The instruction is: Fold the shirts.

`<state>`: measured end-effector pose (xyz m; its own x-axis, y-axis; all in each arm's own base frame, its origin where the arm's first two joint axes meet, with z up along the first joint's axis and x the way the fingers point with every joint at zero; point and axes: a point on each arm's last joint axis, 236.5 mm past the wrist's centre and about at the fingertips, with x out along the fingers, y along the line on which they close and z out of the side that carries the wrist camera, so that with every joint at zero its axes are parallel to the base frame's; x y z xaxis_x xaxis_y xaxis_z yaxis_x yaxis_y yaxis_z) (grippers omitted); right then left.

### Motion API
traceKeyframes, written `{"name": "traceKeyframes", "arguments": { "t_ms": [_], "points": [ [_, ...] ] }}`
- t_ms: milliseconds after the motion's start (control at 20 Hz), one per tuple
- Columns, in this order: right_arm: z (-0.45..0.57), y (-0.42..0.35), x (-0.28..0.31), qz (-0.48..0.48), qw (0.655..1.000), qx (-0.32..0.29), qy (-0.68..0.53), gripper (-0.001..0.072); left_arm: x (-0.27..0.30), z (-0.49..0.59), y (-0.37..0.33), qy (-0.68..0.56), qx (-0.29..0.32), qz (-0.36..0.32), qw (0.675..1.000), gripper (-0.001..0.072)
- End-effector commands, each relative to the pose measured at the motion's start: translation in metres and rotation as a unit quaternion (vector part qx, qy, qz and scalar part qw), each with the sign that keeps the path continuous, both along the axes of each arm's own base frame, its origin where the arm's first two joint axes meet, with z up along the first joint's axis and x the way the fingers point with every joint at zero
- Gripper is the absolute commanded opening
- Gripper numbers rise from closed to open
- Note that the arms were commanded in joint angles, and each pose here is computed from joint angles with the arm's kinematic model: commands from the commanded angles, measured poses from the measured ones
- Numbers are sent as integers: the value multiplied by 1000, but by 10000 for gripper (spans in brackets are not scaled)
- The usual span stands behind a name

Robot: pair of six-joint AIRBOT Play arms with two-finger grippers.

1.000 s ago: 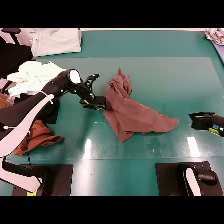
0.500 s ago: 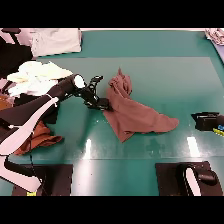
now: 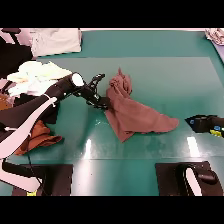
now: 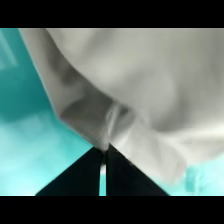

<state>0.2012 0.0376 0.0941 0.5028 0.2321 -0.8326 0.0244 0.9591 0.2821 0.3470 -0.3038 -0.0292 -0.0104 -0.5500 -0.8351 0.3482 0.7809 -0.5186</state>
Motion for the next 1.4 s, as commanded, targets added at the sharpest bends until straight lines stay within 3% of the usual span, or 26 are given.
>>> {"name": "traceKeyframes", "arguments": {
  "t_ms": [0, 200, 450, 600, 700, 850, 900, 1050, 1350],
  "points": [
    [-29, 9, -13, 22, 994, 26, 103, 334, -17, 24, 28, -7, 50, -20, 999, 31],
    [-32, 43, 1, 55, 988, 90, 112, 334, -15, 83, 44, -74, 48, 13, 996, 31],
    [-62, 124, -10, 73, 952, 262, 138, 334, -27, 92, 54, -68, 61, 13, 996, 31],
    [-77, 152, -9, 36, 941, 320, 102, 335, -29, 92, 54, -61, 61, 20, 996, 31],
    [-93, 162, -18, 15, 940, 327, 99, 400, -29, 92, 54, -60, 60, 20, 996, 31],
    [-105, 177, -23, -4, 936, 345, 67, 413, -31, 91, 54, -56, 60, 18, 996, 31],
    [-107, 181, -21, -15, 933, 356, 53, 456, -32, 91, 54, -55, 61, 17, 996, 31],
    [-113, 193, -17, -45, 924, 379, 27, 457, -33, 91, 55, -53, 62, 16, 997, 31],
    [-140, 233, -4, -71, 934, 349, 15, 463, -34, 91, 55, -51, 63, 15, 997, 31]
  ]
}}
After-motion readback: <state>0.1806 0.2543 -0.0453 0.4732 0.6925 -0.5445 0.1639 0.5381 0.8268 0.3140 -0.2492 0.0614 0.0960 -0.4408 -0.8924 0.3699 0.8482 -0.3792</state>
